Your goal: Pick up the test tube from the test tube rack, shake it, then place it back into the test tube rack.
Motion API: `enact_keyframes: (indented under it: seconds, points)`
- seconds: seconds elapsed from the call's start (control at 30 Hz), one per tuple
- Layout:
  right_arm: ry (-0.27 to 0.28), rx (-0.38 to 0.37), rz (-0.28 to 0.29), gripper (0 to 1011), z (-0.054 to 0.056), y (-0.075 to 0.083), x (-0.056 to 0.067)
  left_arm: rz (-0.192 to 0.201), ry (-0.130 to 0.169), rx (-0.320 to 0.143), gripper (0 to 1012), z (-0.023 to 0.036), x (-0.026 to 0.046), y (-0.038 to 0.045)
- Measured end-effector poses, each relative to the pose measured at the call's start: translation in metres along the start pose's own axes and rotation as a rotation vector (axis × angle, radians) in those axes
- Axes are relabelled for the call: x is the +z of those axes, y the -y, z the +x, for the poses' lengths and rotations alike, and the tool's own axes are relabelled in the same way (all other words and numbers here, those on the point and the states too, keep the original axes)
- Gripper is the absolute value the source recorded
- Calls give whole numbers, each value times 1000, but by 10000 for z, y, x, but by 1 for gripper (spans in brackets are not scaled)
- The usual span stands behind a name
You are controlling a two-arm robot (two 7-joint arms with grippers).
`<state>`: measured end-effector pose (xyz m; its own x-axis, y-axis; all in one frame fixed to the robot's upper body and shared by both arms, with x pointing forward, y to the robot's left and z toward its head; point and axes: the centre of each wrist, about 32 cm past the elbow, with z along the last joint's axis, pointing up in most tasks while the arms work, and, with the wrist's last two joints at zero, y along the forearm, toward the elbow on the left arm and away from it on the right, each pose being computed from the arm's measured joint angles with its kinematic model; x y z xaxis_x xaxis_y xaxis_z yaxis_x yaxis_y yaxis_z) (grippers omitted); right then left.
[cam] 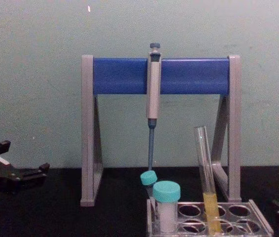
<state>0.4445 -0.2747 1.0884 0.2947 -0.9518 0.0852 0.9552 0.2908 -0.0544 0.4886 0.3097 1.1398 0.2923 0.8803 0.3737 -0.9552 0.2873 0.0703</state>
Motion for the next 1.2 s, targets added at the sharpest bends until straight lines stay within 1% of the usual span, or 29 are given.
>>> enact_keyframes:
  seconds: [1.2]
  points:
    - [0, 10, 5, 1000, 3, 1, 21, 0, 0, 0, 1010, 0, 0, 0]
